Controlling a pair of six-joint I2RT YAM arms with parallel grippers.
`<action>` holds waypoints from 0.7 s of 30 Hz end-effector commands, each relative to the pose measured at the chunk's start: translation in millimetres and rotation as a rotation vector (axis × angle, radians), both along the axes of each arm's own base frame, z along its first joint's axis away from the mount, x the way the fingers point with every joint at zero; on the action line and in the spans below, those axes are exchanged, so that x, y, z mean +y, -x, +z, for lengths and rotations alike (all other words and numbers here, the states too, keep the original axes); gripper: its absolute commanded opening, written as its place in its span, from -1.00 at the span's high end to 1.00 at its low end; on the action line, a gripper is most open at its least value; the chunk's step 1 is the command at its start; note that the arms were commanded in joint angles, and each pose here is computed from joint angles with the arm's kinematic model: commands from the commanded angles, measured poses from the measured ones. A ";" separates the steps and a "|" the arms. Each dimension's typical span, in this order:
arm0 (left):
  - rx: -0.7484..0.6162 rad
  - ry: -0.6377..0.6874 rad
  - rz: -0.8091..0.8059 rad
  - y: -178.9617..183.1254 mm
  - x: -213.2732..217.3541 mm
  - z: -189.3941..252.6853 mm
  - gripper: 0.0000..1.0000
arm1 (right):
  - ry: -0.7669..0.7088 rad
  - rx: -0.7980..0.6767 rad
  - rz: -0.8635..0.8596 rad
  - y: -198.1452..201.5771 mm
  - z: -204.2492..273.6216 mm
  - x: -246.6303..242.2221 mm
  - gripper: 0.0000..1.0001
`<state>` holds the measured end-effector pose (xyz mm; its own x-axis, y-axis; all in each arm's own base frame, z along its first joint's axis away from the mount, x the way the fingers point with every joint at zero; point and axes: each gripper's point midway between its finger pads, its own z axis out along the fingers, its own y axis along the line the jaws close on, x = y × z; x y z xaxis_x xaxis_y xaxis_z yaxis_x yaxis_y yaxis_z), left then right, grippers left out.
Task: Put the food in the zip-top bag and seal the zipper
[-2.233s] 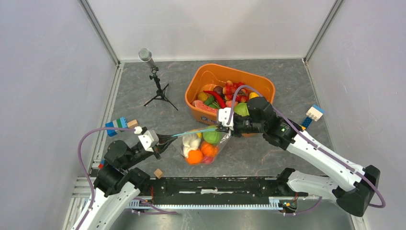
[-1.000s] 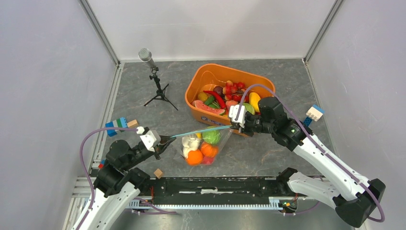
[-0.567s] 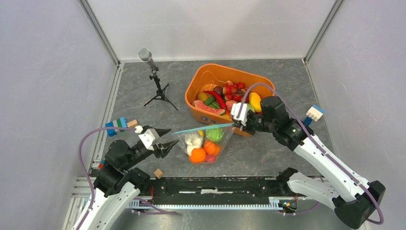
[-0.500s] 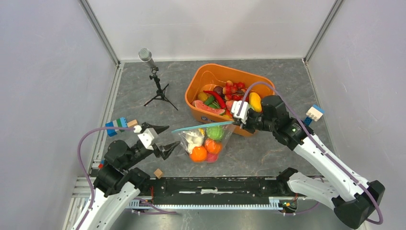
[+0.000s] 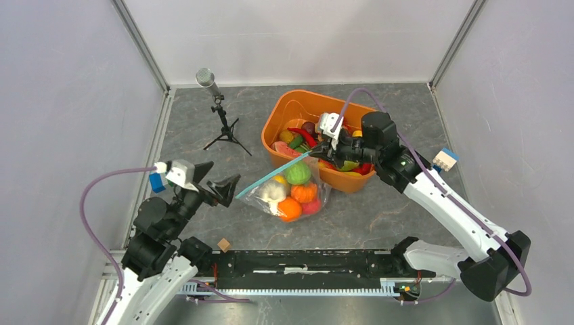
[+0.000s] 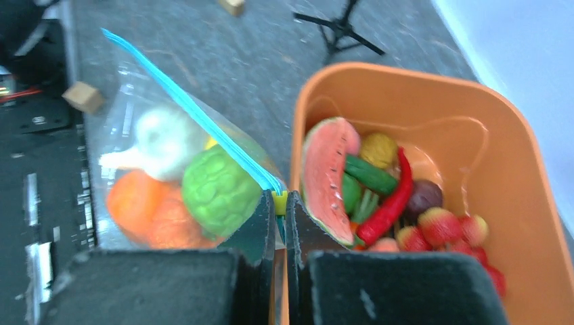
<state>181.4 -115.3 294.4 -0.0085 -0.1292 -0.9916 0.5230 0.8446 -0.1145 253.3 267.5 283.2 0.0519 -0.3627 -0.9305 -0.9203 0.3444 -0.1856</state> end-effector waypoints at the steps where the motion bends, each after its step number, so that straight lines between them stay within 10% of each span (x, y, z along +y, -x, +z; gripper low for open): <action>1: 0.112 0.190 0.222 -8.2 33.0 28.6 -1.00 | -0.128 -0.020 0.346 55.4 23.7 24.0 0.94; 6: 0.107 0.179 0.253 -5.2 41.3 32.8 -1.00 | -0.020 0.054 0.378 104.5 -47.3 0.0 0.94; 13: 0.136 0.158 0.127 -9.7 12.5 25.7 -1.00 | -0.060 -0.006 0.284 113.8 -47.7 -20.7 0.07; 21: 0.303 0.068 -0.029 -10.2 -23.6 -8.9 -1.00 | -0.151 -0.039 0.306 120.8 -13.5 -16.8 -0.33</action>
